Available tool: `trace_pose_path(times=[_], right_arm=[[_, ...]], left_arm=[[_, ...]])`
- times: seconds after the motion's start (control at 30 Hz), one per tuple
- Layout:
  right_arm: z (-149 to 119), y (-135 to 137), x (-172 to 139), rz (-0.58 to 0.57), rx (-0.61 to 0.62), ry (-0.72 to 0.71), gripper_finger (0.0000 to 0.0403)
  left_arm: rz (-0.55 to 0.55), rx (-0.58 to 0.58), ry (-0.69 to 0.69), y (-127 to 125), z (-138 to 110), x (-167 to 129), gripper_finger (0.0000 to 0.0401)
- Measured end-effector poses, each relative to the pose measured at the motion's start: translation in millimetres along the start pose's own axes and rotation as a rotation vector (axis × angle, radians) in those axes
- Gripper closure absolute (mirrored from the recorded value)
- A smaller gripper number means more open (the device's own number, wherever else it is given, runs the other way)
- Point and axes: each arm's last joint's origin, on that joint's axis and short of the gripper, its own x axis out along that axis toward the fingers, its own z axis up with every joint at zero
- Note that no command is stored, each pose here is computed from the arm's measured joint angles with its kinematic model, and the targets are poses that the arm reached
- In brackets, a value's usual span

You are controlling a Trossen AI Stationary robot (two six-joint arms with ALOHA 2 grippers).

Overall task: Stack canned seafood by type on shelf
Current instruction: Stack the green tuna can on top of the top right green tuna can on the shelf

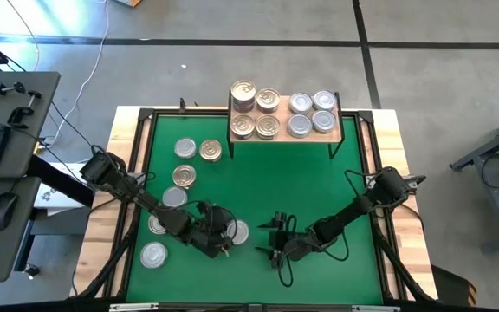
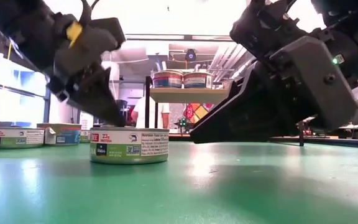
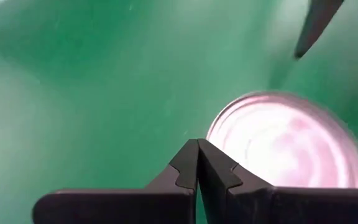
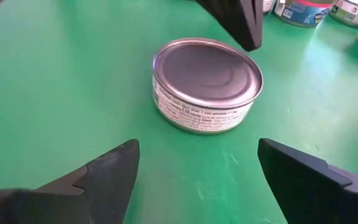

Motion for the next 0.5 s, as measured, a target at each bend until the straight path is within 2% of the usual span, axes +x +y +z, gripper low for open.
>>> trace_pose_path(times=[0.13, 0.37, 0.5], right_arm=[[0, 0, 0, 0.0, -0.009, 0.001, 0.0082], [7, 4, -10, -0.004, -0.075, -0.014, 0.0082], [15, 5, -18, -0.014, -0.085, -0.03, 0.0082]], left_arm=[[0.011, -0.016, 0.036, 8, -9, 7, 0.0401], [-0.036, -0.067, 0.008, 23, -30, 17, 0.0401], [-0.012, -0.044, -0.015, 24, -28, 10, 0.0401]])
